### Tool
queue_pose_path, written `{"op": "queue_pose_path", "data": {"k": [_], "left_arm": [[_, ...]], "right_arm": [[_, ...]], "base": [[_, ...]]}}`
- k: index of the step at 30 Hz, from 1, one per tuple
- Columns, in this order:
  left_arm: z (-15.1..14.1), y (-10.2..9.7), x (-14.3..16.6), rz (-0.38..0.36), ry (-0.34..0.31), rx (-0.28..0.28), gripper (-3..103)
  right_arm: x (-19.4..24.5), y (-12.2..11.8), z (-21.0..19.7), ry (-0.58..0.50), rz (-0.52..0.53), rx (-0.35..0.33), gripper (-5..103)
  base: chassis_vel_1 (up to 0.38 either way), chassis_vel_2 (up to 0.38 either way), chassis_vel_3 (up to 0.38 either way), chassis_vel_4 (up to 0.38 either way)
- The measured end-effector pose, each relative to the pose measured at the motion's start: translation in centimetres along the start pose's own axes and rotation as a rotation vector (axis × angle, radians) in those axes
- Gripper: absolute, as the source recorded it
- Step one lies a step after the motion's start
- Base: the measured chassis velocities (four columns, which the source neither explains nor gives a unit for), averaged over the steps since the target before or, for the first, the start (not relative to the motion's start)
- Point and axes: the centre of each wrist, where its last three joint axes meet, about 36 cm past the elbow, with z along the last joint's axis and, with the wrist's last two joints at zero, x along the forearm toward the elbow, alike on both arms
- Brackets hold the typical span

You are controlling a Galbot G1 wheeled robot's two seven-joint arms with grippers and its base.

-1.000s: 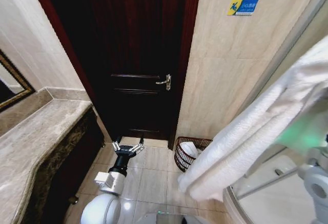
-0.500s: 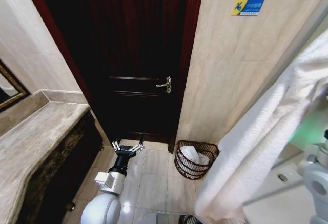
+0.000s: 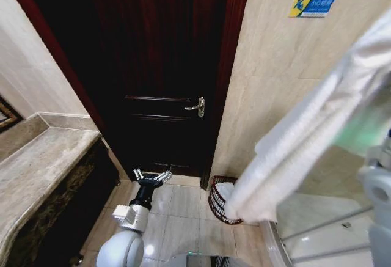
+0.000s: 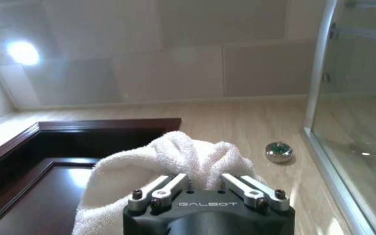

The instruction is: Discard the used towel into the hamper.

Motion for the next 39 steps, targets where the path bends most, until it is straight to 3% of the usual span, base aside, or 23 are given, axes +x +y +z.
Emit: {"op": "queue_pose_path", "data": {"k": [10, 18, 32, 36, 39], "left_arm": [[0.0, 0.0, 0.0, 0.000, 0.000, 0.000, 100], [0.0, 0.0, 0.0, 0.000, 0.000, 0.000, 100], [0.0, 0.0, 0.0, 0.000, 0.000, 0.000, 100], [0.0, 0.0, 0.0, 0.000, 0.000, 0.000, 100], [0.0, 0.0, 0.0, 0.000, 0.000, 0.000, 100]], "right_arm": [[-4.4, -3.0, 5.5, -0.050, 0.026, 0.020, 9], [-3.1, -3.2, 10.2, -0.041, 0.053, -0.012, 9], [-6.4, -4.7, 13.3, -0.135, 0.053, 0.017, 9], [-5.0, -4.7, 14.1, -0.110, 0.057, 0.015, 9], [-0.7, -4.5, 16.0, -0.030, 0.053, -0.011, 9]], "base": [[0.000, 0.000, 0.000, 0.000], [0.000, 0.000, 0.000, 0.000], [0.000, 0.000, 0.000, 0.000], [0.000, 0.000, 0.000, 0.000], [0.000, 0.000, 0.000, 0.000]]}}
